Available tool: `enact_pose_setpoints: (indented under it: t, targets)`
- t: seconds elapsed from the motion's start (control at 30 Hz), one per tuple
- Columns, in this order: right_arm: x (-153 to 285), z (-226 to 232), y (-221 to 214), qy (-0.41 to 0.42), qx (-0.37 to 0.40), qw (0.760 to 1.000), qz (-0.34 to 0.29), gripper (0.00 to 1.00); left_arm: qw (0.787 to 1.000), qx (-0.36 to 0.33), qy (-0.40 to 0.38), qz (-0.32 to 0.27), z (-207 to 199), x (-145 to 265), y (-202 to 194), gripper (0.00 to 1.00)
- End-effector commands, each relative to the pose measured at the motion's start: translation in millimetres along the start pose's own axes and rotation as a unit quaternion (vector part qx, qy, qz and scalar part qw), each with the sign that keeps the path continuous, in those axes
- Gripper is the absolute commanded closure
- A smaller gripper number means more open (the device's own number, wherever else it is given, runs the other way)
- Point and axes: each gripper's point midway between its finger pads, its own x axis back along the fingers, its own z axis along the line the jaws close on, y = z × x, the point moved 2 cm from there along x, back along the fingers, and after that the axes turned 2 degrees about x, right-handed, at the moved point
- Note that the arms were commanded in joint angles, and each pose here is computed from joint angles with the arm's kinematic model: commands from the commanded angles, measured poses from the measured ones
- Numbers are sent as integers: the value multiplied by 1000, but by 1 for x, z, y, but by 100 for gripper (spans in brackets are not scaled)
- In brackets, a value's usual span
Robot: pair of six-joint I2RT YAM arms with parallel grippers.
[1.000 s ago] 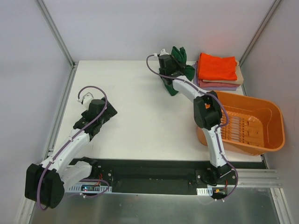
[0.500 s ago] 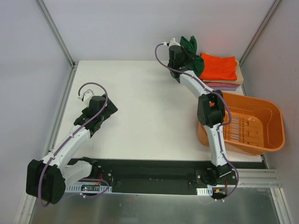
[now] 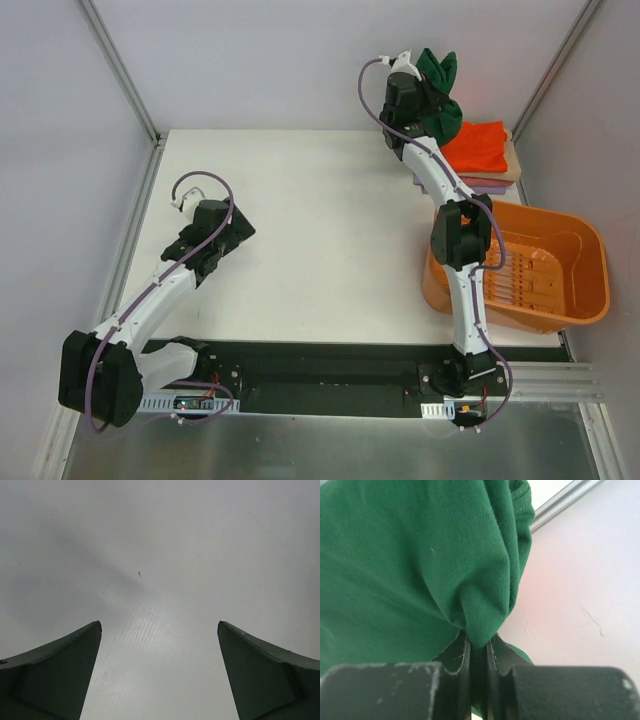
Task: Fold and stack the t-shirts
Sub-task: Put the neatly folded tshirt into the corner of the board with the right arm
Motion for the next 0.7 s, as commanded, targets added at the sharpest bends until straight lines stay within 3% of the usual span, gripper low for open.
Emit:
enact_pose_setpoints:
  t: [0.0,0.5,0.67]
  targets:
    - [7,-50,14,-32,-106,994,10,99,1000,3,-13,-4,-12,1,11,1]
    - [-35,-71,-37,-82,-126,986,74,99,1000,-4,-6,15,-16,-8,7,1]
    - [-57,-64,-62,-54,-115,988,90,99,1000,-6,-5,18,-20,-10,9,1]
